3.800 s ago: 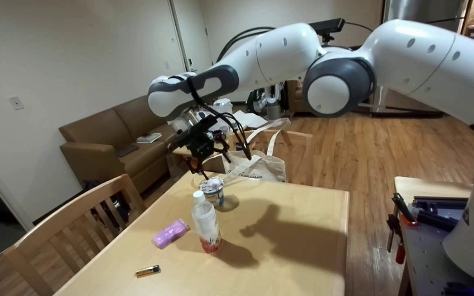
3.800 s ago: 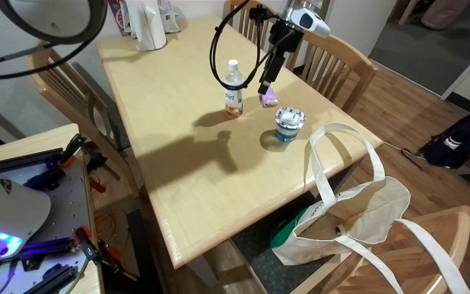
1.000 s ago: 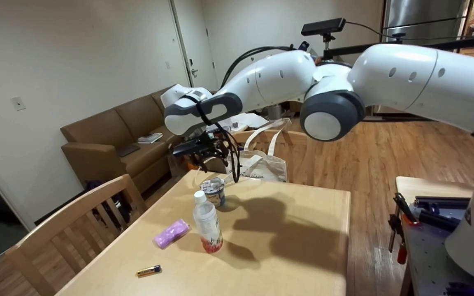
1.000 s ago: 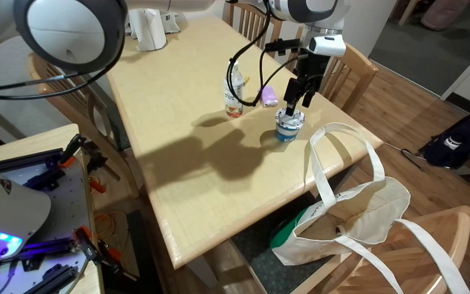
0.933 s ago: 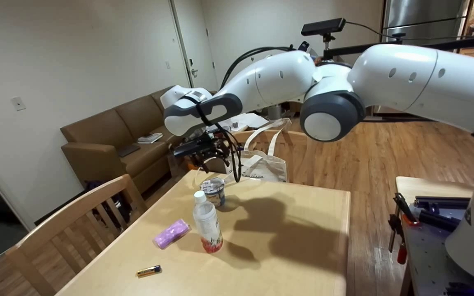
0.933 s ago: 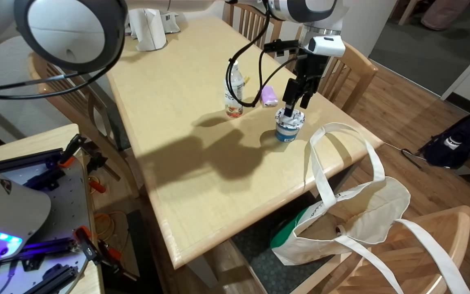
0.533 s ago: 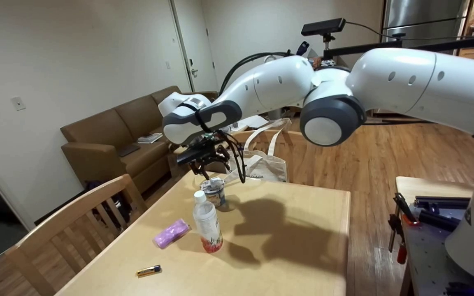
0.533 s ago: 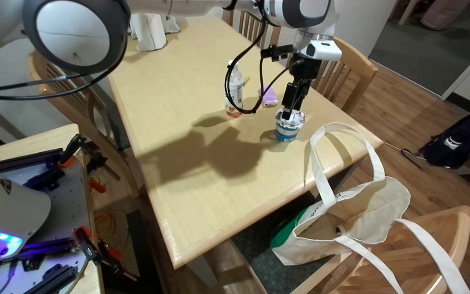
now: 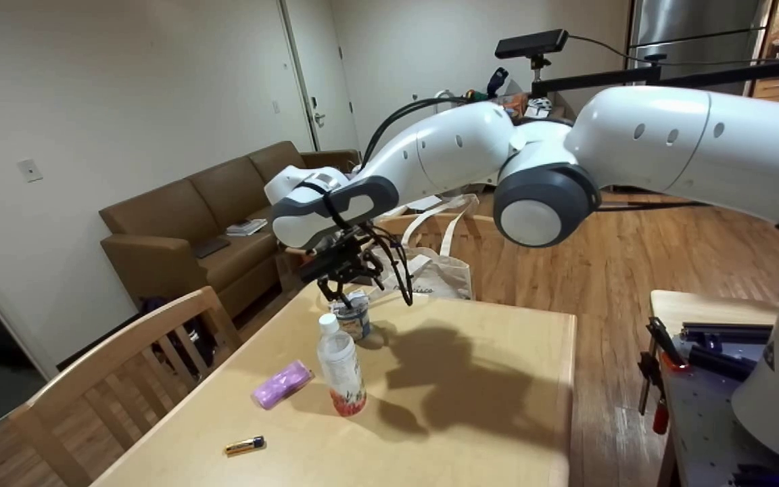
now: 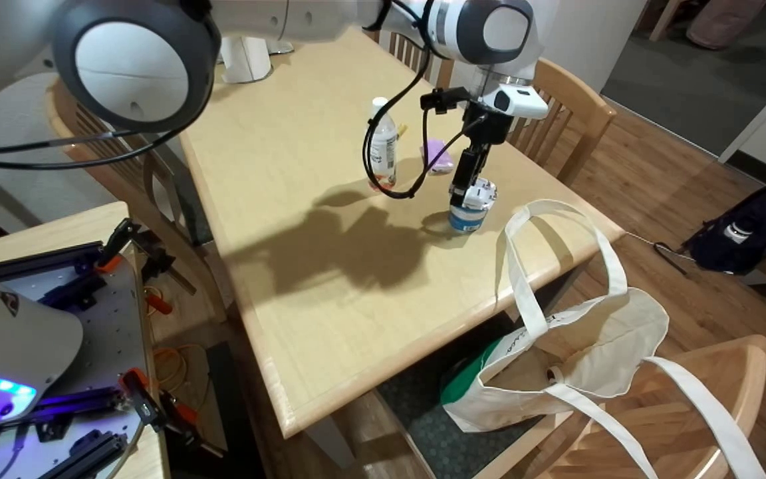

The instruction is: Pick up the airpods case and put it on the table.

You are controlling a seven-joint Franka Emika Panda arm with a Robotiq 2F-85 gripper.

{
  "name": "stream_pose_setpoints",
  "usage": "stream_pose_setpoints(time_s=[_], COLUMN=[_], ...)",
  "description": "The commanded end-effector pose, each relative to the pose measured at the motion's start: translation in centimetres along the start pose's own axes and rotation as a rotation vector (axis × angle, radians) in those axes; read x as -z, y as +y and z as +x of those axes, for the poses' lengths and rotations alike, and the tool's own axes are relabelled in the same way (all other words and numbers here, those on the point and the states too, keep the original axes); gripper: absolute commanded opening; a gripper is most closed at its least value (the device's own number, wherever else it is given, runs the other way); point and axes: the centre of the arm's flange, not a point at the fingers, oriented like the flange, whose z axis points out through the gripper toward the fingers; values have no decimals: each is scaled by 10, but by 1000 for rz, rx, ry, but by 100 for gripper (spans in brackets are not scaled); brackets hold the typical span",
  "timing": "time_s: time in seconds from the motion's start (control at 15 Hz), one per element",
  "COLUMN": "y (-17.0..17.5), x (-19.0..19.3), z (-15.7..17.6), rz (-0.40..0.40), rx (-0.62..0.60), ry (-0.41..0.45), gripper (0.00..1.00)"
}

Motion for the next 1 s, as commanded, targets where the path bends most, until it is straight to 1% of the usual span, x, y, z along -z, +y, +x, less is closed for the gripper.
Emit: stream_pose_setpoints(time_s=[0.0, 0.4, 0.47, 0.73, 0.93], y=[-12, -10, -11, -9, 8], x=[4, 3, 3, 5, 15], z=[24, 23, 23, 22, 23], rz=[-18, -26, -26, -25, 6], rx=[19, 24, 25, 28, 19], ry=[-45, -59, -59, -56, -42], gripper=[67, 26, 23, 23, 23])
